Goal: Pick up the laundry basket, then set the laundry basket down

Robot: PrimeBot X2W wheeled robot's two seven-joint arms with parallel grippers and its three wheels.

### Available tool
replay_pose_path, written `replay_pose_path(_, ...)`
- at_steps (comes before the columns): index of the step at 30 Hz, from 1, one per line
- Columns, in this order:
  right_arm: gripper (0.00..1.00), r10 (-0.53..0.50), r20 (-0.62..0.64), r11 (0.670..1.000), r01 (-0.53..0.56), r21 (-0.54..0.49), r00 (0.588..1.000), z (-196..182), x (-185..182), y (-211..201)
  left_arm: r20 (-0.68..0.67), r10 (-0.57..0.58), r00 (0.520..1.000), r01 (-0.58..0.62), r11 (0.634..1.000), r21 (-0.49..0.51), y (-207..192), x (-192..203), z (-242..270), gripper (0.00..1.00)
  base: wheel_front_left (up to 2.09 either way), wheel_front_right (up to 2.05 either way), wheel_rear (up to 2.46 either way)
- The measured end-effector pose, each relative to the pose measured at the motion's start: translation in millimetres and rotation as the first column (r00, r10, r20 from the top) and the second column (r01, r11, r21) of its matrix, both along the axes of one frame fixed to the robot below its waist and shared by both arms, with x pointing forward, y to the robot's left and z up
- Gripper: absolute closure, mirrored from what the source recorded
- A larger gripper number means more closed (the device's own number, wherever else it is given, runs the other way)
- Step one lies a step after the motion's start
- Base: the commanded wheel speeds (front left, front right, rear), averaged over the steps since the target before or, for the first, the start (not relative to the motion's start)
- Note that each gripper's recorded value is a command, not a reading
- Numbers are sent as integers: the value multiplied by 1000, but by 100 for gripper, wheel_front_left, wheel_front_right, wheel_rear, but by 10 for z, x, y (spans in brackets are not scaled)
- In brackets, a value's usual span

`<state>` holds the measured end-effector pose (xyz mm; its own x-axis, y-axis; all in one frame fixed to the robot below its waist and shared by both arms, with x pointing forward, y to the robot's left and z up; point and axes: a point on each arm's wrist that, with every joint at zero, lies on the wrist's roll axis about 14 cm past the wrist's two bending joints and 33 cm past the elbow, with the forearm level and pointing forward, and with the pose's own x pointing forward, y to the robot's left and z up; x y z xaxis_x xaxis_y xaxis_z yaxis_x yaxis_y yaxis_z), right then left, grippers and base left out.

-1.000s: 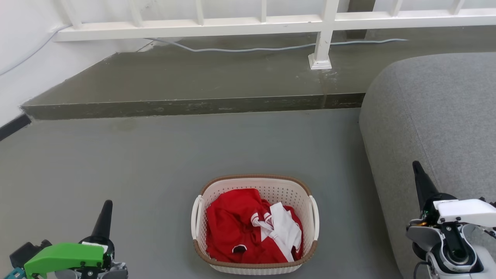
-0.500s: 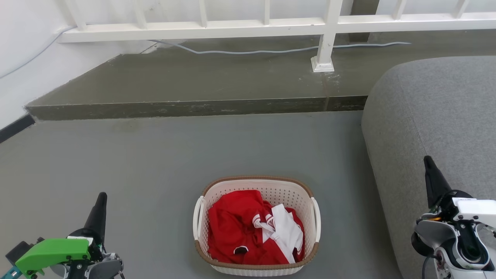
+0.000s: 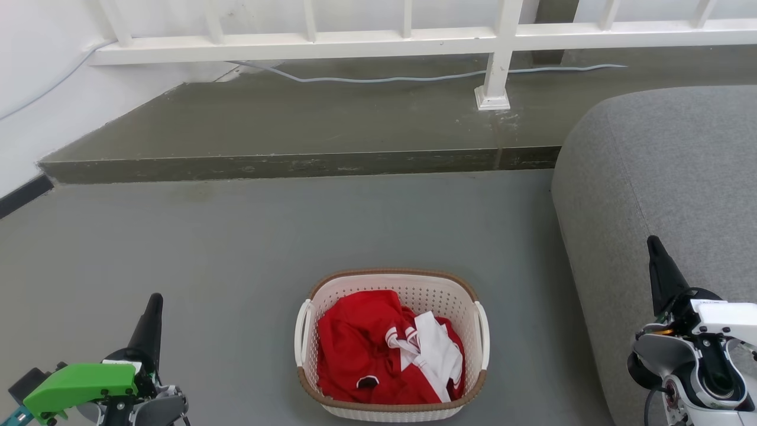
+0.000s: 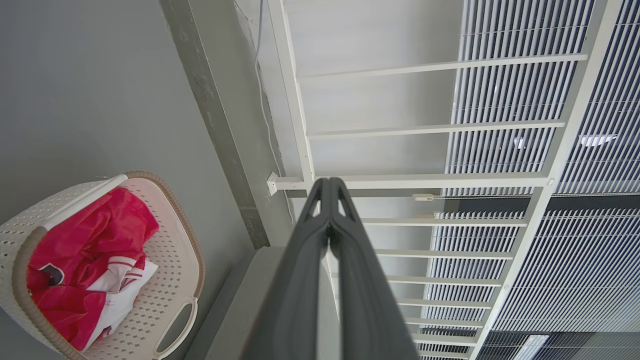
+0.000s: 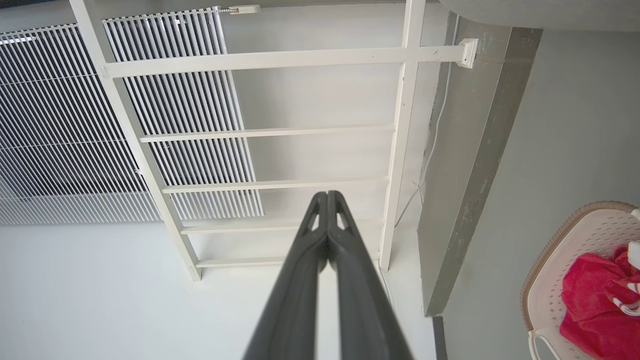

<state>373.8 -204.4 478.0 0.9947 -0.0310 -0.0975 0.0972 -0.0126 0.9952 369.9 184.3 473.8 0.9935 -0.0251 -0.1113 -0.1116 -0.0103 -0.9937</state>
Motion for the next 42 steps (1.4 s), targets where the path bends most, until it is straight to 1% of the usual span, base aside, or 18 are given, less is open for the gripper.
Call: replay_pose_path(42,100,1,-7,1000,-1,1,1000,-23,-4,-5,-1,-3,1000,3,1000,-1,4,12,-16,100,0,0,0)
